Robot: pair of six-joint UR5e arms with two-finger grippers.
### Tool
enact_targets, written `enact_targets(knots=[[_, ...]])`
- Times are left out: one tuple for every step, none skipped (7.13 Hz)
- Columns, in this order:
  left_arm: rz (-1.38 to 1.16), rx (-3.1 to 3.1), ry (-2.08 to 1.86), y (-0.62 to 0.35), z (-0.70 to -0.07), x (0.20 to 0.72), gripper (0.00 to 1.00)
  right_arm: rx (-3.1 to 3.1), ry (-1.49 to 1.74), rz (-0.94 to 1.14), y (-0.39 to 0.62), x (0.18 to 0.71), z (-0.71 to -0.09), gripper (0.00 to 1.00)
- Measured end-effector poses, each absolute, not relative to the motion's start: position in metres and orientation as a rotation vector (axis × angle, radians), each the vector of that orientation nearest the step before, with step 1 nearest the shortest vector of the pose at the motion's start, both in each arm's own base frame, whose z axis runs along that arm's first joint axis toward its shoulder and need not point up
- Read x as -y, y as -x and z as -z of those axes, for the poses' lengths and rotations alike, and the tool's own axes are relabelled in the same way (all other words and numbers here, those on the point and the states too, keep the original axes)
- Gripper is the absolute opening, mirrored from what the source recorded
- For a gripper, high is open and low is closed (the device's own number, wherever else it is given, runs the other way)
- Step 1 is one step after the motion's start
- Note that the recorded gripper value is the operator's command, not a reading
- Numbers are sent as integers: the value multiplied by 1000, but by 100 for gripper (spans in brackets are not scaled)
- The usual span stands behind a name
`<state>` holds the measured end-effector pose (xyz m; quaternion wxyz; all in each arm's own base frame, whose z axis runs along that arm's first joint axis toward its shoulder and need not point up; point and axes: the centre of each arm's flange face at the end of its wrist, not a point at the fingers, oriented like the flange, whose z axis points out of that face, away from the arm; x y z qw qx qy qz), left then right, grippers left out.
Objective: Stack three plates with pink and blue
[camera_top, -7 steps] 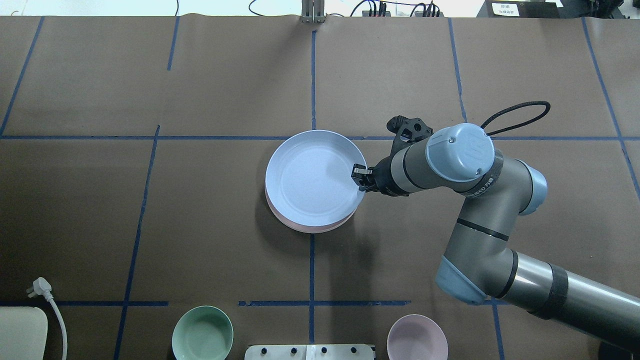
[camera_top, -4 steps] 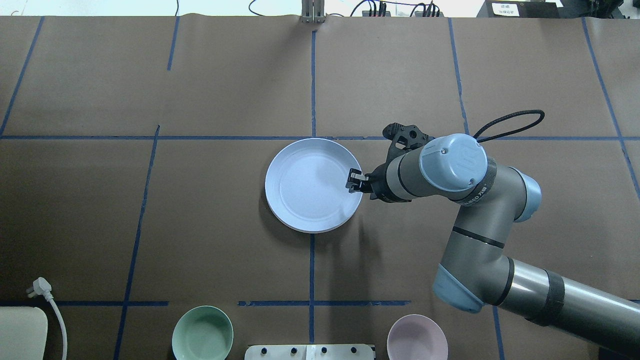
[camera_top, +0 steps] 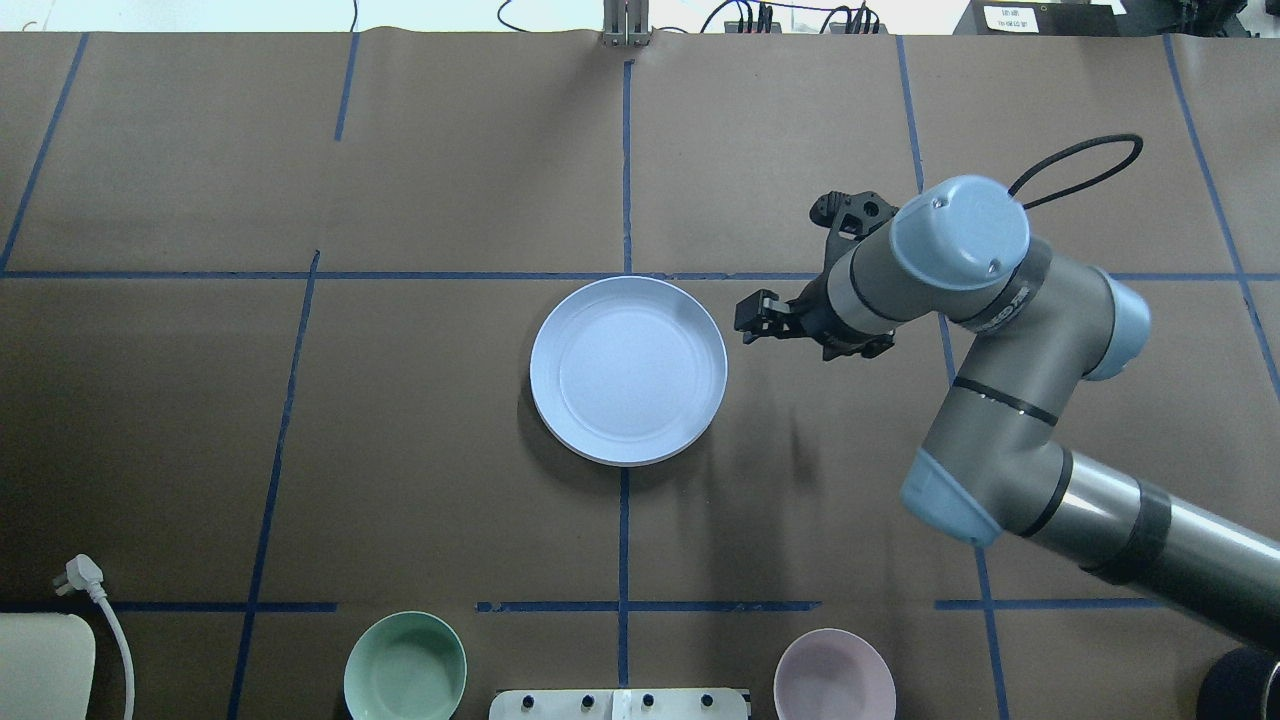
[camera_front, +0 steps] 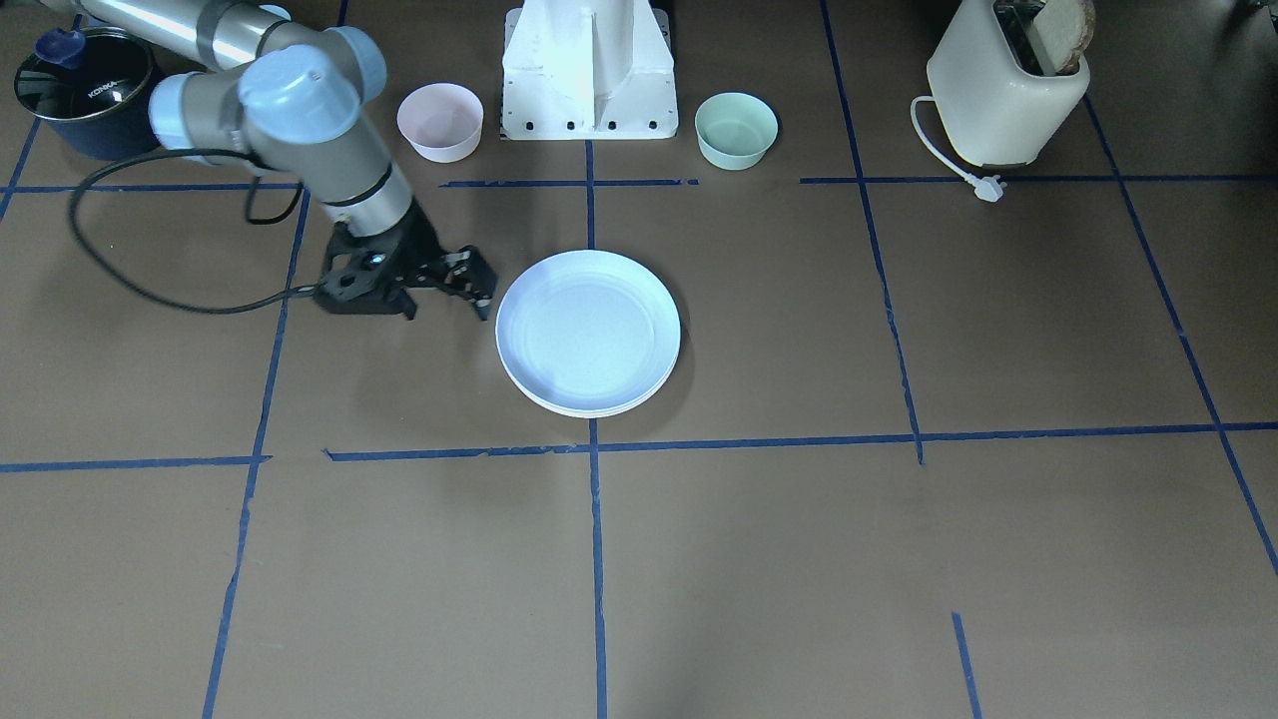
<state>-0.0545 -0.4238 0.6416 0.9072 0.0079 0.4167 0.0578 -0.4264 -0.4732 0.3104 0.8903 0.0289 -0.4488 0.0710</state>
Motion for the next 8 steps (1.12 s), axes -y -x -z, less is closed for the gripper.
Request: enact_targets(knots=[[-119,-858,-15,54,-643,426,100,876,-60,-61,380,503,-335,100],[-119,-857,-14,54,-646,427,100,838,-60,18,326,525,-370,100],[-119,-856,-14,55,-650,427,100,811,-68,90,264,537,-415,100],[-119,-847,-13,55,-653,429,100,793,-82,149,193,535,-468,100],[-121,-827,-12,57,-655,429,100,788,-97,191,116,520,-520,100],[-122,-806,-12,58,-656,429,100,788,-112,206,45,494,-567,100],[-124,-795,-13,59,-656,428,100,783,-108,188,-4,460,-606,100],[-126,-791,-16,59,-655,427,100,778,-86,160,-29,429,-635,100]])
